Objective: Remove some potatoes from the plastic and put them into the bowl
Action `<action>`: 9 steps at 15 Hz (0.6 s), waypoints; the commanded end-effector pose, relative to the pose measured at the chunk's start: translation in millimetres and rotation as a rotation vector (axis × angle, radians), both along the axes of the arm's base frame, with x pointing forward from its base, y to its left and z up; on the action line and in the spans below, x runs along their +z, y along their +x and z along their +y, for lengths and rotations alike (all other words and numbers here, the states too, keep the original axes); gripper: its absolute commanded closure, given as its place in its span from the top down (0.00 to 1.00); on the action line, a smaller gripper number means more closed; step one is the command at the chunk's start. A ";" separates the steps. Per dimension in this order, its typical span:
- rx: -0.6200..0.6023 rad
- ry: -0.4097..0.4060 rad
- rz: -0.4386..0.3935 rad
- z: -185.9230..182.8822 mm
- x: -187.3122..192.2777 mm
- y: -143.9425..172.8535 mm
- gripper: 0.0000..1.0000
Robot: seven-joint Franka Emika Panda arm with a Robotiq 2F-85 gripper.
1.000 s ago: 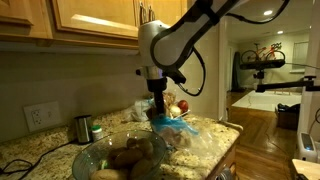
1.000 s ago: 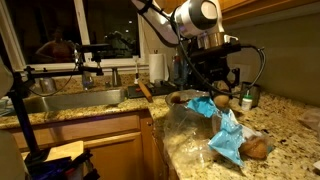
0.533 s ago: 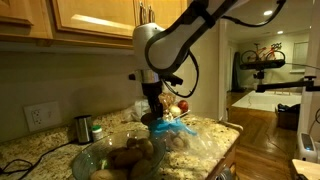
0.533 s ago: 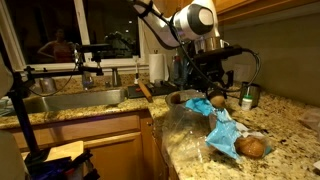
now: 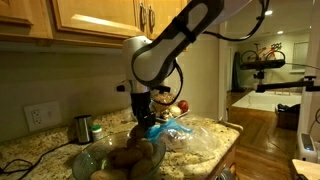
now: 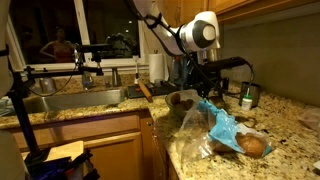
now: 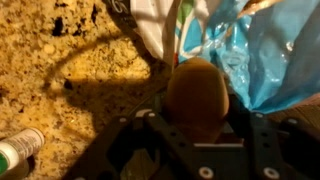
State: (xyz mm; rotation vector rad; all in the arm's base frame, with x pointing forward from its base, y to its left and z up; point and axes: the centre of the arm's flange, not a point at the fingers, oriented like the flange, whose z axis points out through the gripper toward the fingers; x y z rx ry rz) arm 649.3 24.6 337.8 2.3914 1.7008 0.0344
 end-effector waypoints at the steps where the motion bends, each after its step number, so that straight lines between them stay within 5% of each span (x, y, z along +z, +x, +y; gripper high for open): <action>1: 0.125 0.024 0.004 0.2 2.5 14.3 0.39; 5: 0.204 0.025 0.021 -1.0 2.8 17.6 0.39; 6: 0.213 0.027 0.027 -1.1 2.6 17.6 0.89; 9: 0.233 0.045 0.034 0.7 3.1 18.4 0.98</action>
